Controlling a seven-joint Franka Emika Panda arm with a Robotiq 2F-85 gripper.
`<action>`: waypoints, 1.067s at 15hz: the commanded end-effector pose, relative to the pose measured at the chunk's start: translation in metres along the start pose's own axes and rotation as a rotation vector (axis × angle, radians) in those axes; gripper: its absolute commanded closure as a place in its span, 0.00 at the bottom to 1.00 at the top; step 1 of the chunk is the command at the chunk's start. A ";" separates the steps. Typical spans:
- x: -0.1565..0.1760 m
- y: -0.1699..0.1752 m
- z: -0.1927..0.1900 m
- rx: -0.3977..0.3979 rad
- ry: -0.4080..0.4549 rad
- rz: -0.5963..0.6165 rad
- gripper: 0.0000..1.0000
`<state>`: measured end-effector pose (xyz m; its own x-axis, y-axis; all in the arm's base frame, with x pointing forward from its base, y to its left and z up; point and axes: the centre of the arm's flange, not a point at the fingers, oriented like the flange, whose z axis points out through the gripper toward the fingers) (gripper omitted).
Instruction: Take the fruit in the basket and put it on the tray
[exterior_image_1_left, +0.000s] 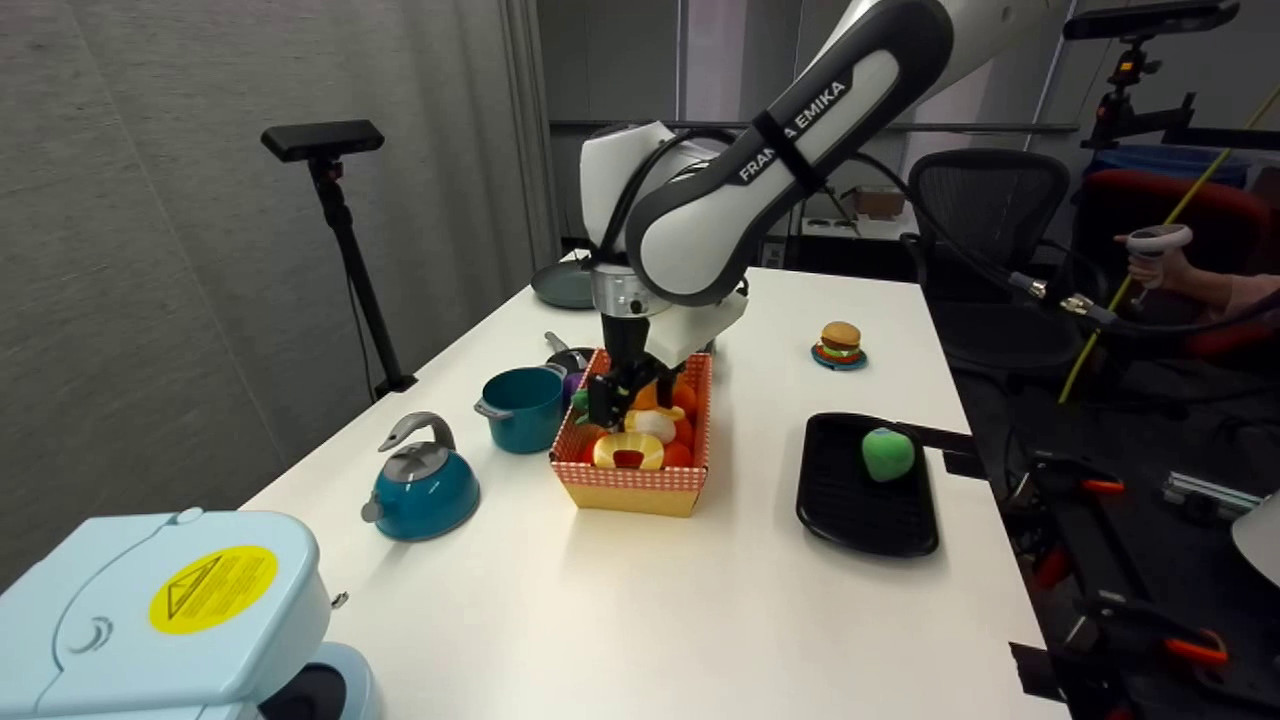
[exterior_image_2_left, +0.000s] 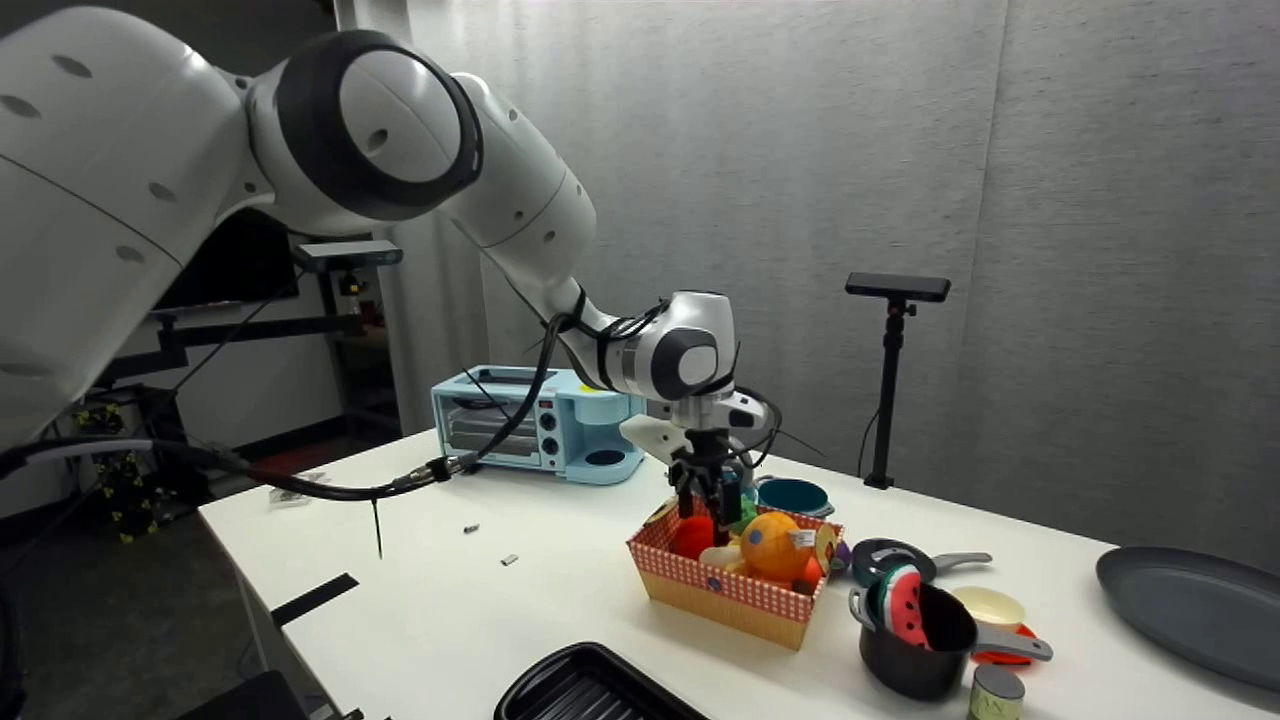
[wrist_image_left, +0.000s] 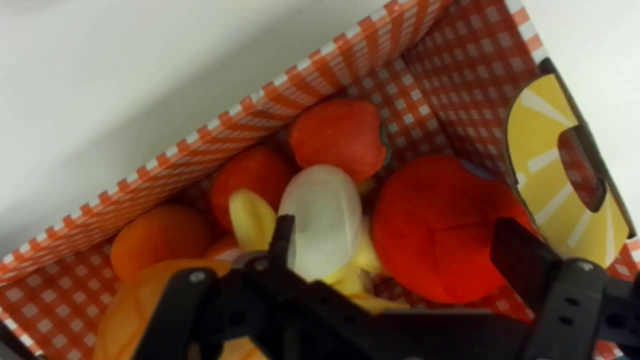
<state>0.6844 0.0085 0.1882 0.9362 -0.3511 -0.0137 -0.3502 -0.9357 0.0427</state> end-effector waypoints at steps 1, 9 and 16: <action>0.010 -0.016 0.019 -0.027 0.020 -0.018 0.00; 0.009 -0.044 0.031 -0.033 0.033 -0.062 0.00; 0.005 -0.050 0.033 -0.036 0.045 -0.083 0.64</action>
<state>0.6993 0.0481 0.1663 0.9587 -0.2843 0.0007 -0.2840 -0.9573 0.0547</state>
